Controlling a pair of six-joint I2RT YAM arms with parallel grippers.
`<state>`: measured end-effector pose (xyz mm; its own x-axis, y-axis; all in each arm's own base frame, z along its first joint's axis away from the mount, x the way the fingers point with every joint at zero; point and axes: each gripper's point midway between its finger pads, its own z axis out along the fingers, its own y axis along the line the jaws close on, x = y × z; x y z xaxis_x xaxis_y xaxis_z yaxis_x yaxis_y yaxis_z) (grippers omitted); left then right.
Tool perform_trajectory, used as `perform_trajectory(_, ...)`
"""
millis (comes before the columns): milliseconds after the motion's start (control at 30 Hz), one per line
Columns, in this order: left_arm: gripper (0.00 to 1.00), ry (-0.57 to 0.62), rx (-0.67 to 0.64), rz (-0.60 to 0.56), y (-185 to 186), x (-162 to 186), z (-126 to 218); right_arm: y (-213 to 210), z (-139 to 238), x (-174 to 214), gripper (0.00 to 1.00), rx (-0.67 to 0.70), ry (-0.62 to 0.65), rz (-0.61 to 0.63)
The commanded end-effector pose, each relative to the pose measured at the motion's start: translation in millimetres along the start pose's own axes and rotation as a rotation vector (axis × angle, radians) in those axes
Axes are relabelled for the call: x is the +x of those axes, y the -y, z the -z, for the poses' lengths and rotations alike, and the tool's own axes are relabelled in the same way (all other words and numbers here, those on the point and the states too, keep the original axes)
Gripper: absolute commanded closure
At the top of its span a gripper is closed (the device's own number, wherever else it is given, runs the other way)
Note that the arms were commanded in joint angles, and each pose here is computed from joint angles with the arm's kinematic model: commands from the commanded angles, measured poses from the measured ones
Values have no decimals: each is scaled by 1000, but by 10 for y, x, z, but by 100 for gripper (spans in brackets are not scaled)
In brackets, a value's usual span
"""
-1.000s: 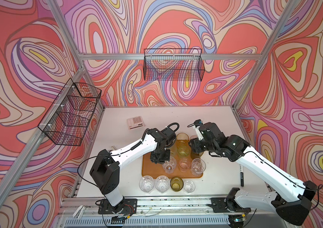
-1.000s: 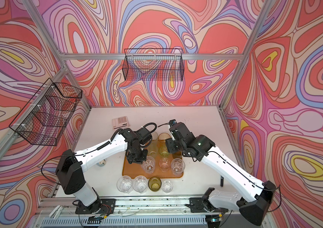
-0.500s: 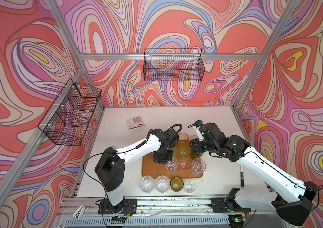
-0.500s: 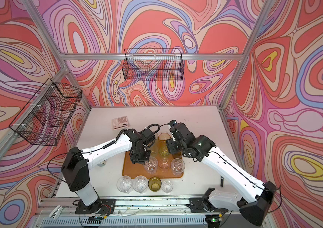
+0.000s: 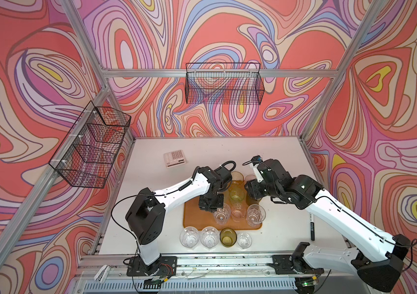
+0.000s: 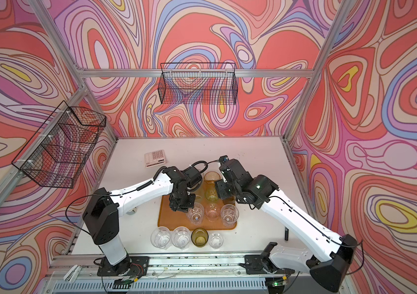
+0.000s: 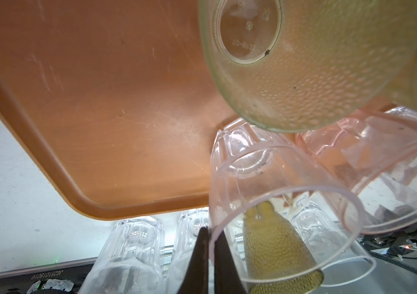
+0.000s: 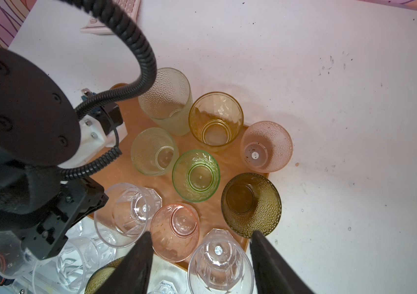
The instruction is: Place the glasses into the tray
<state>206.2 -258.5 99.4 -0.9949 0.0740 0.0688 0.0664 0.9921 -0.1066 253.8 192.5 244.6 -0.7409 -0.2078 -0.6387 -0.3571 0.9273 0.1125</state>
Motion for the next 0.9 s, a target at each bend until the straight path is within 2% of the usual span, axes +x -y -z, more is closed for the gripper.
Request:
perform_trajectory(0,91,6,-4,10,38,-25,-24,43,28,36,37,13,-2,-4)
perform_trajectory(433,78,12,8,13,47,-23,-16,36,27,36,37,9,-2,-4)
perform_trajectory(667,70,44,-4,3,15,-42,138,36,13,40,37,9,-3,-4)
perform_trajectory(867,68,82,-29,-20,-48,-69,291,16,8,26,37,-1,1,-3)
